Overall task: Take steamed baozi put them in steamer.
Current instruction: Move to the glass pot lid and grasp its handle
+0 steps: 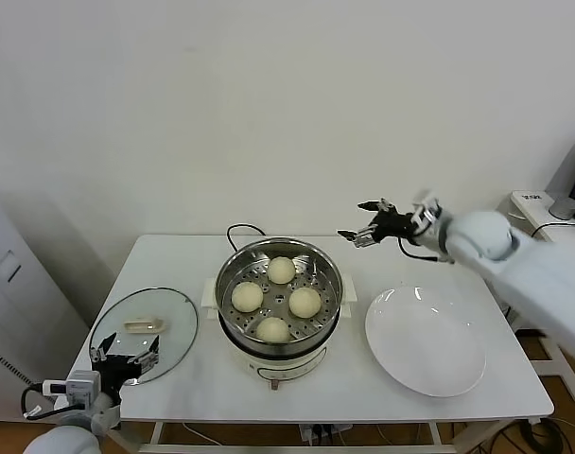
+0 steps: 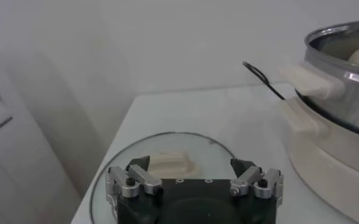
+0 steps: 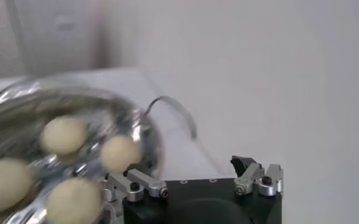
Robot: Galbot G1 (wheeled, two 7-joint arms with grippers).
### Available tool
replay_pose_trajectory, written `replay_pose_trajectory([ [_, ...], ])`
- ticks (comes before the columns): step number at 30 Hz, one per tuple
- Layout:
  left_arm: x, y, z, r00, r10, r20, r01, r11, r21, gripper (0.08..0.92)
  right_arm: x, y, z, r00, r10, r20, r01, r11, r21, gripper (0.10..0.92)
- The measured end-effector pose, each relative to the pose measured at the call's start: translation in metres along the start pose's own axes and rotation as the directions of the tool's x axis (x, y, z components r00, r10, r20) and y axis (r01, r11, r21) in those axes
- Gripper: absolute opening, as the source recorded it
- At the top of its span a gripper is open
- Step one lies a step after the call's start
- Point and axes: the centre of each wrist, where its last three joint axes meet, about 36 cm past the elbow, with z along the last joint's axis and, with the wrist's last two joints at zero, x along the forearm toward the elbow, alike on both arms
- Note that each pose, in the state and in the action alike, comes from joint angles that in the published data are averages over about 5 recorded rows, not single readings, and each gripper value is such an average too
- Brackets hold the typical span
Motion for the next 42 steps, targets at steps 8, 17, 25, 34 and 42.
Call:
replay_pose_trajectory([
  [8,-0.004,0.004,0.005,0.9990,0.015,0.042,-0.012,0.998,-0.066,0.823,0.026,0.023,0.072,0.952,0.250,0.176,-0.222,0.961,-0.165,0.823],
  [17,-0.007,0.012,0.023,0.9936,0.007,0.113,0.022,0.966,-0.256,0.823,0.085,0.047,0.157,0.831,0.525,0.187,-0.448,0.829,-0.335,0.823],
  [25,-0.016,0.027,0.053,0.9787,-0.022,0.204,0.128,0.841,-0.526,0.823,0.111,0.084,0.211,0.785,0.605,0.134,-0.518,0.760,-0.393,0.823],
  [34,-0.039,0.054,0.084,0.9522,-0.004,0.305,0.257,0.550,-0.795,0.823,0.114,0.112,0.239,0.774,0.625,0.103,-0.536,0.733,-0.419,0.823],
  [42,-0.059,0.066,0.109,0.9410,0.058,0.333,0.305,0.285,-0.909,0.823,0.113,0.125,0.251,0.775,0.626,0.083,-0.540,0.726,-0.425,0.823],
])
